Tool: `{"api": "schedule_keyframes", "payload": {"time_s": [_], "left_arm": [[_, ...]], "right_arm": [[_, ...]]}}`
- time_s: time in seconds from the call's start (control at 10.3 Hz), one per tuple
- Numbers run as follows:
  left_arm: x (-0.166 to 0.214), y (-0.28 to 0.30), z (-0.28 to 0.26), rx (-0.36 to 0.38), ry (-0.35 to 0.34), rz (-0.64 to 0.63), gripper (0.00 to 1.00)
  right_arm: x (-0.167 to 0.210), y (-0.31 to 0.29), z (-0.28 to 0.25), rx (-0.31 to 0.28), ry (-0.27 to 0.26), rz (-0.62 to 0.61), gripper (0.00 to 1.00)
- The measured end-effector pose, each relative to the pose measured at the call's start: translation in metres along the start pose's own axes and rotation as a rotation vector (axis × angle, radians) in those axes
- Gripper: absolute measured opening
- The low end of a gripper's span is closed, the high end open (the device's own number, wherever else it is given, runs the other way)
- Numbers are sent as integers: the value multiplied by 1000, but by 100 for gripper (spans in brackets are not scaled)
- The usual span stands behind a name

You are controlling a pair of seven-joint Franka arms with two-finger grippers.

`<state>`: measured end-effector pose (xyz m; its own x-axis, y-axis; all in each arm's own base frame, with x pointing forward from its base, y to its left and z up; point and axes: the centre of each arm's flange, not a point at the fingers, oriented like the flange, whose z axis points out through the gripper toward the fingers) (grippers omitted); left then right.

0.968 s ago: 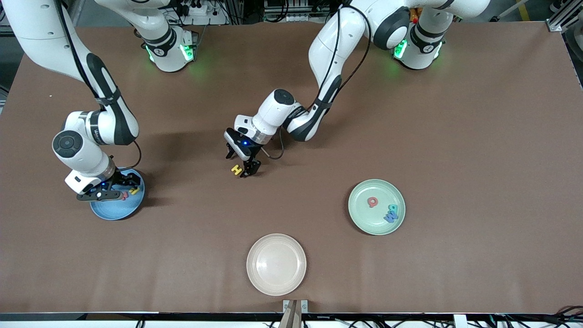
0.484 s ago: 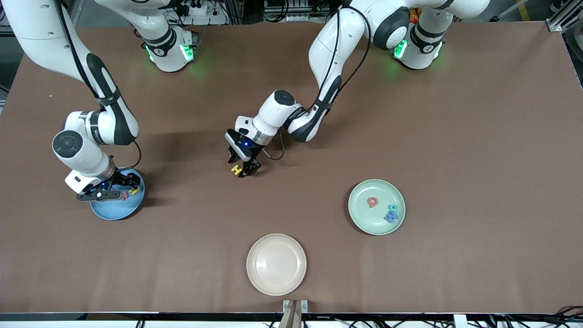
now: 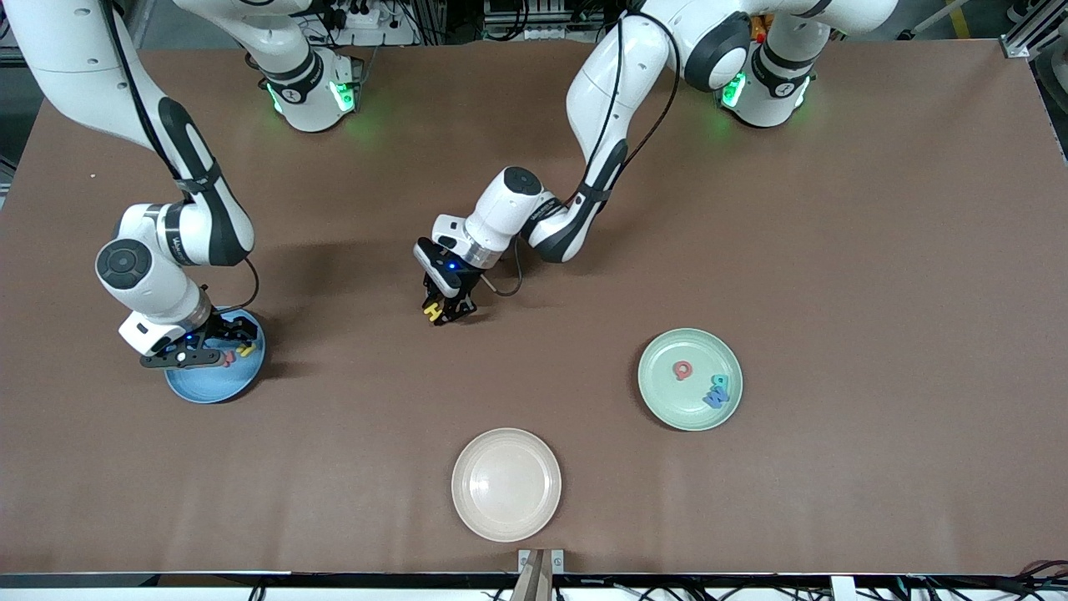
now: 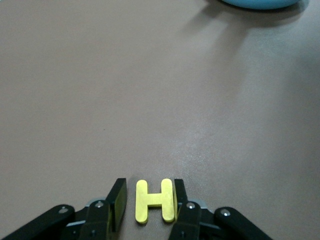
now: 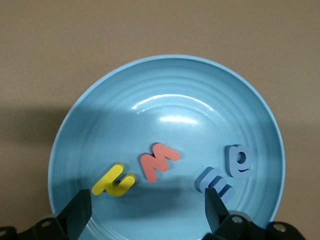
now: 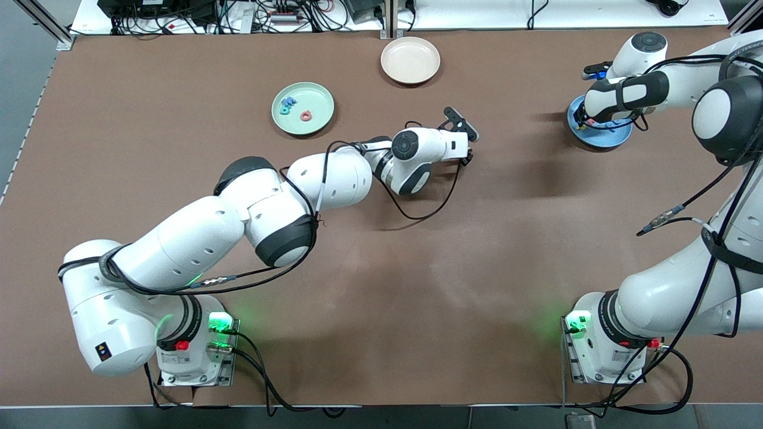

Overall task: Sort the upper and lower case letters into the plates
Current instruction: 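Lower the left gripper over the yellow H and grasp it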

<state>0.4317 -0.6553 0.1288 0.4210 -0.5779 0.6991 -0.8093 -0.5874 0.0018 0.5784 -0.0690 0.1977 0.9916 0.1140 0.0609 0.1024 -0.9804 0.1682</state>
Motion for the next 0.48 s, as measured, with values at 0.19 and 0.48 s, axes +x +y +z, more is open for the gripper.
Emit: {"api": "schedule_keyframes", "payload": {"time_s": [0.19,0.48], "left_arm": [[0,0,0,0,1,0,39],[2,1,-1,-1,4,1,33]], "right_arm": [[0,0,0,0,0,0,100],[0,0,0,0,0,0,100]]}}
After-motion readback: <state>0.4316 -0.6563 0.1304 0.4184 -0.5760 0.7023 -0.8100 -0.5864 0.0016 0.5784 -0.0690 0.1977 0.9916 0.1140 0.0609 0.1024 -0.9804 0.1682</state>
